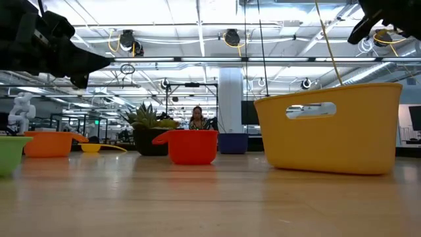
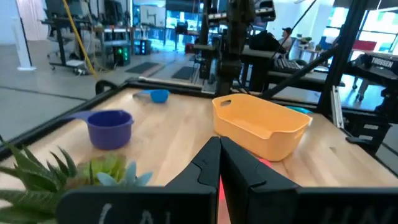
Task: Nest measuring cups in basket
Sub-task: Stack the blue measuring cup on the green measuring cup
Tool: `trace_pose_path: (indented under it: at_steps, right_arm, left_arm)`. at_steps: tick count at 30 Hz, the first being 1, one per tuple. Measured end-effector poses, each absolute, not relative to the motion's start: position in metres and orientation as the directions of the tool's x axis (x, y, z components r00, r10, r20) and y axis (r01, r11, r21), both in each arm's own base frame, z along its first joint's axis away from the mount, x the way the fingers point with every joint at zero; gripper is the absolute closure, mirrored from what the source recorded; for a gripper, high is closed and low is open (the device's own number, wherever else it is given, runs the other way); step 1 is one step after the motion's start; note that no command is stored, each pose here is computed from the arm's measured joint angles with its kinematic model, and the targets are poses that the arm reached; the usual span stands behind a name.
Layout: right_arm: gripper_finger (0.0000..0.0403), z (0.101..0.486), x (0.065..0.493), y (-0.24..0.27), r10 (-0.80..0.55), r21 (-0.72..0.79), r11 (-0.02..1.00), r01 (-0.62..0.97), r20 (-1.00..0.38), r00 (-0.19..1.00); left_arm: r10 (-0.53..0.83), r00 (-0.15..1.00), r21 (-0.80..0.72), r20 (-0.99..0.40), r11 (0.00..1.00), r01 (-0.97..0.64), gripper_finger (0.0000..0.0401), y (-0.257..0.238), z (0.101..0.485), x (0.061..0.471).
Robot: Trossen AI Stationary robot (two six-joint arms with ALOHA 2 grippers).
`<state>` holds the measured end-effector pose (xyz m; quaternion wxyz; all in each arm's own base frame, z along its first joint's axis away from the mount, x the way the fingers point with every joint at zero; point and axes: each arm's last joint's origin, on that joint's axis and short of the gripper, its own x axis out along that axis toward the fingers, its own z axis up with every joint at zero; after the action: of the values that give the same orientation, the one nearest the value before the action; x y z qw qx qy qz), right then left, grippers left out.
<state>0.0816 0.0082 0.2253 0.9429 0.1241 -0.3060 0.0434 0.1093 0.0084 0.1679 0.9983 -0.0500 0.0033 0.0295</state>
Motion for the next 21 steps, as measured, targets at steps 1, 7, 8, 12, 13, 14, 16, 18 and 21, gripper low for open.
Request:
trace_pose_path:
  at_steps: [1, 7, 8, 12, 13, 14, 16, 18, 21]
  right_arm:
    - [0.0403, 0.2257, 0.0812, 0.0081, 0.005, 0.192, 0.970, -0.147, 0.592, 0.806]
    - [0.0403, 0.2252, 0.0817, 0.0082, 0.006, 0.163, 0.978, -0.126, 0.587, 0.810]
    - [0.0403, 0.2251, 0.0817, 0.0082, 0.006, 0.174, 0.976, -0.134, 0.586, 0.810]
    - [0.0403, 0.2249, 0.0818, 0.0082, 0.006, 0.188, 0.972, -0.143, 0.584, 0.812]
    - [0.0403, 0.2250, 0.0818, 0.0081, 0.001, 0.170, 0.978, -0.124, 0.585, 0.811]
    - [0.0403, 0.2252, 0.0816, 0.0076, -0.015, 0.150, 0.985, -0.091, 0.587, 0.810]
    - [0.0403, 0.2251, 0.0816, 0.0059, -0.073, 0.138, 0.990, -0.010, 0.582, 0.810]
    - [0.0403, 0.2240, 0.0822, 0.0040, -0.139, 0.150, 0.987, 0.065, 0.564, 0.814]
    - [0.0403, 0.2205, 0.0838, 0.0013, -0.241, 0.160, 0.970, 0.184, 0.516, 0.822]
  left_arm:
    - [0.058, 0.998, -0.108, -0.010, 0.992, -0.059, 0.0391, 0.0084, 0.1678, 0.1093]
    - [0.058, 0.998, -0.126, -0.008, 0.990, -0.059, 0.0391, 0.0084, 0.1681, 0.1093]
    - [0.058, 0.998, -0.143, -0.007, 0.988, -0.059, 0.0391, 0.0084, 0.1681, 0.1093]
    - [0.058, 0.998, -0.214, 0.000, 0.975, -0.057, 0.0391, 0.0084, 0.1688, 0.1093]
    - [0.058, 0.998, -0.229, 0.000, 0.972, -0.057, 0.0391, 0.0084, 0.1688, 0.1093]
    - [0.058, 0.998, -0.243, 0.000, 0.968, -0.056, 0.0391, 0.0084, 0.1688, 0.1093]
    - [0.057, 0.998, -0.246, 0.006, 0.968, -0.054, 0.0391, 0.0084, 0.1693, 0.1093]
    - [0.050, 0.999, -0.242, 0.008, 0.969, -0.047, 0.0391, 0.0082, 0.1695, 0.1094]
    - [0.050, 0.999, -0.263, 0.008, 0.964, -0.046, 0.0391, 0.0082, 0.1695, 0.1094]
